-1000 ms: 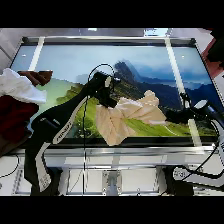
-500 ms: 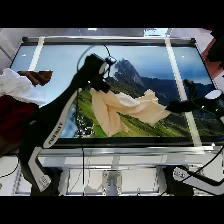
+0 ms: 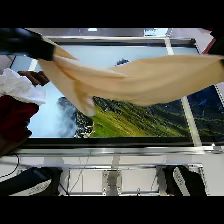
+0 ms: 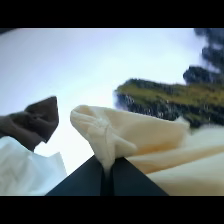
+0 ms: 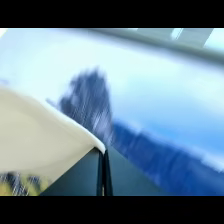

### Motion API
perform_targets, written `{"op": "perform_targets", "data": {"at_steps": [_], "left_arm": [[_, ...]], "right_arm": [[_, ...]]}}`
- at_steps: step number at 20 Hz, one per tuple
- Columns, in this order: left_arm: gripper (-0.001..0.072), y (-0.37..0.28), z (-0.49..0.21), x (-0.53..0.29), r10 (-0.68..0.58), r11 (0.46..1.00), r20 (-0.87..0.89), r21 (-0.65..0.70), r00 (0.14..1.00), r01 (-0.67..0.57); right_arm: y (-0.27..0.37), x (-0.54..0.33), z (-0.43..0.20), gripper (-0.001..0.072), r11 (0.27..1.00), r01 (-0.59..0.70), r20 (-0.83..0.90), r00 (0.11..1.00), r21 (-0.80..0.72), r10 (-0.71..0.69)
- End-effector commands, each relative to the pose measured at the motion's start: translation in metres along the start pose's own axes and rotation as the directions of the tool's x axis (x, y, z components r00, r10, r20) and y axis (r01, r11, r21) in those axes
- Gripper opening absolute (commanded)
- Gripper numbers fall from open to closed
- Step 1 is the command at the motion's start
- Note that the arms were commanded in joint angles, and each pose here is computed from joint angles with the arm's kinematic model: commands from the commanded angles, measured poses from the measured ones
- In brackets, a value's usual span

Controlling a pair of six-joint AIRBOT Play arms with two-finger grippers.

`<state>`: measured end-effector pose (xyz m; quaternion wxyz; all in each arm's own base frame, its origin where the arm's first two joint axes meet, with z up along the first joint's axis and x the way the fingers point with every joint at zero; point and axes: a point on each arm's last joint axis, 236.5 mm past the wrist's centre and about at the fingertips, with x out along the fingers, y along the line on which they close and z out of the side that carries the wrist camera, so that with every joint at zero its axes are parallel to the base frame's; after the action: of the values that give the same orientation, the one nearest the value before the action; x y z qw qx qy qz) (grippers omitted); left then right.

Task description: Fold the shirts.

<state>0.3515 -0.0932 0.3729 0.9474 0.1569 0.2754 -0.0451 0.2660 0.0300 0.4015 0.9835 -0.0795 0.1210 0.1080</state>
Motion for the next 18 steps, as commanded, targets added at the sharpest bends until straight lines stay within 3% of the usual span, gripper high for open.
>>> {"op": "perform_targets", "data": {"at_steps": [1,3,6,8,11,13,16,17,18], "left_arm": [[0.0012,0.047,0.033,-0.095,0.027,0.992,0.304,-0.123,0.952,0.012],[0.0012,0.052,0.037,-0.105,0.032,0.992,0.339,-0.126,0.940,0.011],[0.0012,0.025,0.009,-0.048,0.015,0.999,0.172,-0.048,0.985,-0.006],[0.0013,-0.003,-0.023,0.014,0.015,0.999,0.016,0.038,1.000,-0.016],[0.0012,-0.027,-0.077,0.123,0.063,0.991,-0.172,0.128,0.983,-0.042],[0.0013,-0.023,-0.122,0.198,0.094,0.994,-0.294,0.085,0.951,-0.072],[0.0015,-0.030,-0.189,0.289,0.036,0.999,-0.444,0.002,0.895,-0.039],[0.0064,-0.033,-0.204,0.312,0.020,0.999,-0.461,-0.014,0.887,-0.030],[0.0255,-0.035,-0.212,0.330,0.012,0.999,-0.456,-0.020,0.890,-0.024]], "right_arm": [[0.012,-0.081,0.089,0.0019,0.987,0.141,0.316,0.943,-0.082,-0.109],[0.006,-0.074,0.109,0.0019,0.991,0.124,0.383,0.919,-0.049,-0.096],[-0.012,0.008,0.091,0.0019,0.997,-0.044,0.274,0.961,0.061,0.026],[-0.033,0.083,0.050,0.0020,0.972,-0.137,0.129,0.985,0.192,0.114],[-0.065,0.189,-0.042,0.0021,0.902,-0.154,-0.108,0.971,0.402,0.214],[-0.070,0.249,-0.107,0.0021,0.861,-0.143,-0.230,0.930,0.488,0.285],[-0.049,0.324,-0.175,0.0025,0.828,-0.136,-0.310,0.884,0.544,0.349],[-0.037,0.348,-0.190,0.0026,0.824,-0.135,-0.313,0.881,0.550,0.354],[-0.027,0.369,-0.201,0.0027,0.826,-0.131,-0.311,0.885,0.549,0.347]]}}
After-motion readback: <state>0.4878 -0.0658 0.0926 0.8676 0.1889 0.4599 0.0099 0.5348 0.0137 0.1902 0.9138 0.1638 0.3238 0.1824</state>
